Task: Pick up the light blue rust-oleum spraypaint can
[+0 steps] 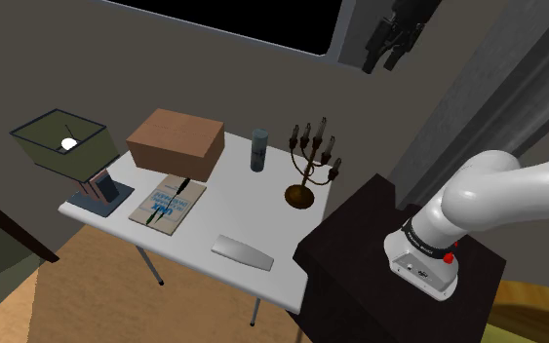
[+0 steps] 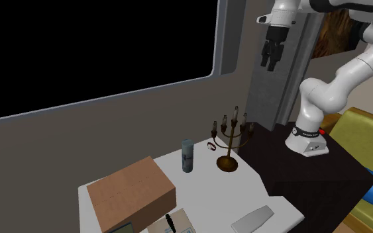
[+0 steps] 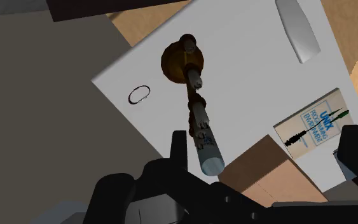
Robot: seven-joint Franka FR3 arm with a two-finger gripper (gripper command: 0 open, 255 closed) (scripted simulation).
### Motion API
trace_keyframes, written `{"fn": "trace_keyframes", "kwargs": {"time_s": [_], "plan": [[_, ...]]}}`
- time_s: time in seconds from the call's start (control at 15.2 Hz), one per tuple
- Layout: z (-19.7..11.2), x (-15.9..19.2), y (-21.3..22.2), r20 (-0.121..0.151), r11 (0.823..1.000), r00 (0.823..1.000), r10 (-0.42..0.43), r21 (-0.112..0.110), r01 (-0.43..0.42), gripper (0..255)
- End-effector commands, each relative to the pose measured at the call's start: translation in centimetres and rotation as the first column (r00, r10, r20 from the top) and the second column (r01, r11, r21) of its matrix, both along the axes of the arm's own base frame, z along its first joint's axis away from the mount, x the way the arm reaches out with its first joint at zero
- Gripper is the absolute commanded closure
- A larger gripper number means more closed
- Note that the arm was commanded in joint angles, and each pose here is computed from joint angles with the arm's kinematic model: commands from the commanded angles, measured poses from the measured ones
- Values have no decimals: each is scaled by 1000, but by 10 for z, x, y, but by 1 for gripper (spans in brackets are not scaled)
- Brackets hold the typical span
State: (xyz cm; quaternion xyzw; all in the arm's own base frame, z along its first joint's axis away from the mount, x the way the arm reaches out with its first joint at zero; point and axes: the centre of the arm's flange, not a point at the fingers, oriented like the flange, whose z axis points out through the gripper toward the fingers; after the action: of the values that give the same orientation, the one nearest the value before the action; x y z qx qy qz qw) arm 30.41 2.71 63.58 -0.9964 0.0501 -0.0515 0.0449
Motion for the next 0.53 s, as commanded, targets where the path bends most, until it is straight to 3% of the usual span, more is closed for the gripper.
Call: {"fn": "trace_keyframes", "kwargs": {"time_s": [0.0,0.46], "plan": [[0,0,0,0,1000,1000,0,0,0,0],[-67,66,11,-20,1000,1000,-13,-15,13,0]]}}
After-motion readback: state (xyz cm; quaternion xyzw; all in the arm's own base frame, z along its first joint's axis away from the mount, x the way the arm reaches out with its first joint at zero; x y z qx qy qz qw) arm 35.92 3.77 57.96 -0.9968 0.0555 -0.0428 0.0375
